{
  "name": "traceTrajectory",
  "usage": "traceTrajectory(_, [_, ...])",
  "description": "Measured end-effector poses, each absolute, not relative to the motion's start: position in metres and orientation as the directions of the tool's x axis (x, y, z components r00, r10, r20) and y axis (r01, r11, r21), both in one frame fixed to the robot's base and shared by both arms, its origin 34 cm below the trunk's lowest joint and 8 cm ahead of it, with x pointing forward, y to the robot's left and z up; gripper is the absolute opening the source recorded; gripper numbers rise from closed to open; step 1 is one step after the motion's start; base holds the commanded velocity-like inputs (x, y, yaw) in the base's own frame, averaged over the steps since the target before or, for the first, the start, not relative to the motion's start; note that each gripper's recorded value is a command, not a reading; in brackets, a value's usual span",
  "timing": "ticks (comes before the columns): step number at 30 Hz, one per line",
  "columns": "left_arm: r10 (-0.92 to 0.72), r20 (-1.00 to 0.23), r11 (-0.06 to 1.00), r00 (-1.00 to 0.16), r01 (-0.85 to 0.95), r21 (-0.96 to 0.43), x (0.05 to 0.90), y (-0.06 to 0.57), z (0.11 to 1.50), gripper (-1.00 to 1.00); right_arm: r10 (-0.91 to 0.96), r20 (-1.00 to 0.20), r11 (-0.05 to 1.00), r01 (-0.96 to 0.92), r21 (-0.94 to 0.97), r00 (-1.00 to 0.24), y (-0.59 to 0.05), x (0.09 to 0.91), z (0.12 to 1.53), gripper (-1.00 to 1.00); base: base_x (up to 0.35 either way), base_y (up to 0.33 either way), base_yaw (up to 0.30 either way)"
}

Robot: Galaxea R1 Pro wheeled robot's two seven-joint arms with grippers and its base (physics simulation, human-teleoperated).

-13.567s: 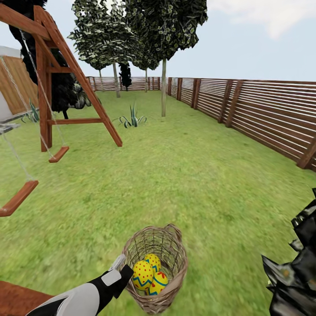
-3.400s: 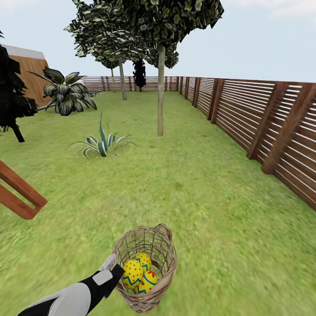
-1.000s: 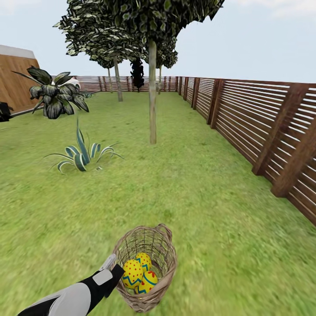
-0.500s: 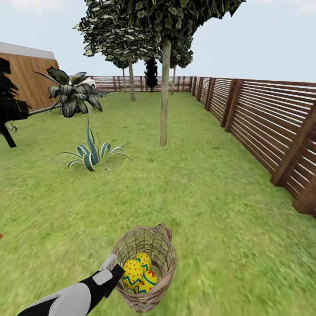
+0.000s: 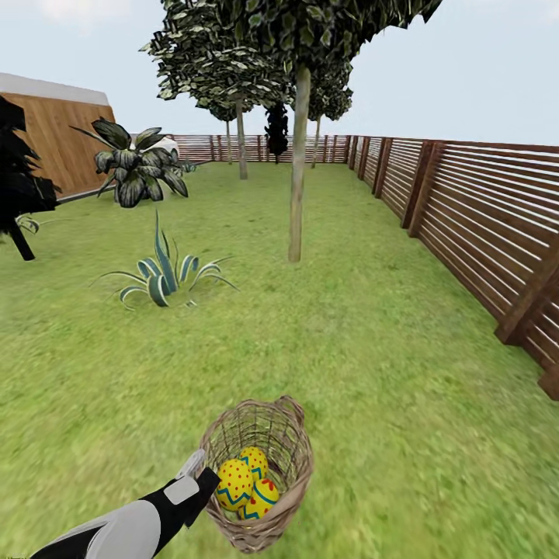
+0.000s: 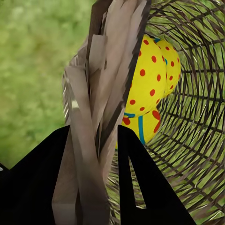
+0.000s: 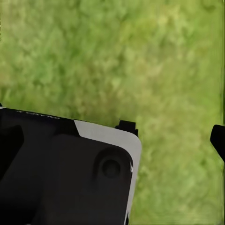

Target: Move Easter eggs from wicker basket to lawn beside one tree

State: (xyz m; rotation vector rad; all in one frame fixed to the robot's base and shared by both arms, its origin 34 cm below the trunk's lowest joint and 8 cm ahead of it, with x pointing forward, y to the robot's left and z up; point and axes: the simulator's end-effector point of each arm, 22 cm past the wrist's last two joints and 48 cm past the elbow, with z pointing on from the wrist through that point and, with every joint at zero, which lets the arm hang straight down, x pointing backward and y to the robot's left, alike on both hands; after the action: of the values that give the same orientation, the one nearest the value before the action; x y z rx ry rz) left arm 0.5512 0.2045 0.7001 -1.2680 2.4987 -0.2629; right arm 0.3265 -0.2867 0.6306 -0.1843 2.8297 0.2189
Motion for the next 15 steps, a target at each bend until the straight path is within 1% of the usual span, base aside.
traceTrajectory(8, [-0.809, -0.204, 0.588, -0.552, -0.749, -0.306, 0.5513, 0.2045, 0.7002, -1.0, -0.103, -0.301, 0.98, -0.148, 0.131, -0.948, -0.2867, 0.3265, 0.6306, 1.0, 0.31, -0.121, 0.286])
traceTrajectory(12, [-0.809, -0.204, 0.588, -0.552, -0.749, -0.306, 0.5513, 0.2044, 0.7002, -1.0, -0.103, -0.301, 0.98, -0.148, 0.131, -0.948, -0.2867, 0.3265, 0.6306, 1.0, 0.31, -0.121, 0.156])
traceTrajectory(15, [-0.808, -0.204, 0.589, -0.553, -0.748, -0.306, 0.5513, 0.2044, 0.7002, -1.0, -0.103, -0.302, 0.98, -0.148, 0.131, -0.948, -0.2868, 0.3265, 0.6306, 1.0, 0.31, -0.121, 0.032])
